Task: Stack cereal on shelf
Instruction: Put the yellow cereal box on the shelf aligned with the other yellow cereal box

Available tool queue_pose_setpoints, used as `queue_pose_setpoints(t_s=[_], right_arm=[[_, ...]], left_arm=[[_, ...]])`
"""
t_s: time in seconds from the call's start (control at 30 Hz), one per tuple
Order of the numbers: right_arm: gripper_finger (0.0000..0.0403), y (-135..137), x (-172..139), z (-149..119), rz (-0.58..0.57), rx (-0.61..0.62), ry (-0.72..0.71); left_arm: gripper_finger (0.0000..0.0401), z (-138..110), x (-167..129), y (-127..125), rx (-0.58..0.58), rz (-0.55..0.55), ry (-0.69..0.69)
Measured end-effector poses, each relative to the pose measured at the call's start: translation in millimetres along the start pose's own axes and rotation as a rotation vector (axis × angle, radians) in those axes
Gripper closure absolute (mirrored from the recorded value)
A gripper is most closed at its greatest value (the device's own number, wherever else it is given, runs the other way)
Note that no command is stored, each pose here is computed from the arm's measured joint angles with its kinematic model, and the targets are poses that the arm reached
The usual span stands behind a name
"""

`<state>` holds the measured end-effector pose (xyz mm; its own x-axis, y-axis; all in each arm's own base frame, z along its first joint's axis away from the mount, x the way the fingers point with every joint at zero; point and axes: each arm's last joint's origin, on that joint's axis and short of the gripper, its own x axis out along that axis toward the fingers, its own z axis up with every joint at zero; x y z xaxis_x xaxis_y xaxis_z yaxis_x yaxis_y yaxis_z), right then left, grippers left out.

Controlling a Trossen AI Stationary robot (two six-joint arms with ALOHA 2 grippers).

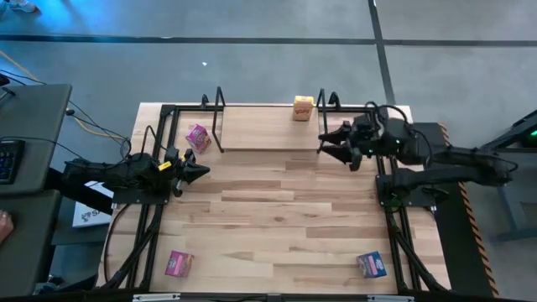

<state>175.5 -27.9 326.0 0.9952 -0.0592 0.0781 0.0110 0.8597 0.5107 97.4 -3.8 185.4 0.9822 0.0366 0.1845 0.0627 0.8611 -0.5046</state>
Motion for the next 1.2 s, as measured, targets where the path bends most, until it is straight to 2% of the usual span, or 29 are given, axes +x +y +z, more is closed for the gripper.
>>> queue_pose_setpoints(t_s=[0.13, 0.27, 0.4, 0.6, 0.8, 0.93, 1.1, 1.2], right_arm=[[0.0153, -5.8, -1.1, -9.4, -0.048, 0.063, -0.021], [0.0153, -5.2, 5.7, -6.9, -0.054, 0.083, -0.013], [0.0153, 1.1, 12.9, 4.8, -0.040, 0.033, -0.030], [0.0153, 3.9, 24.2, 11.6, -0.067, 0.000, 0.020], [0.0153, 2.5, 28.2, 10.0, -0.097, 0.006, 0.072], [0.0153, 2.5, 28.2, 10.1, -0.097, 0.006, 0.072], [0.0153, 2.4, 28.2, 10.1, -0.099, 0.006, 0.071], [0.0153, 2.4, 28.2, 10.1, -0.099, 0.006, 0.072]], left_arm=[[0.0401, 12.7, -1.0, -5.0, -0.065, -0.017, -0.152], [0.0397, 29.3, -4.6, -7.5, -0.194, 0.074, -0.369], [0.0359, 50.0, -4.6, -17.7, -0.205, 0.123, -0.374], [0.0253, 88.0, -0.8, -36.0, -0.123, 0.308, -0.165], [0.0157, 125.6, -5.7, -56.3, -0.063, 0.487, 0.118], [0.0132, 134.1, -7.9, -61.9, -0.118, 0.625, 0.322], [0.0132, 119.2, -4.8, -53.0, -0.224, 0.885, 0.526], [0.0132, 112.3, 1.1, -47.6, -0.263, 1.009, 0.576]])
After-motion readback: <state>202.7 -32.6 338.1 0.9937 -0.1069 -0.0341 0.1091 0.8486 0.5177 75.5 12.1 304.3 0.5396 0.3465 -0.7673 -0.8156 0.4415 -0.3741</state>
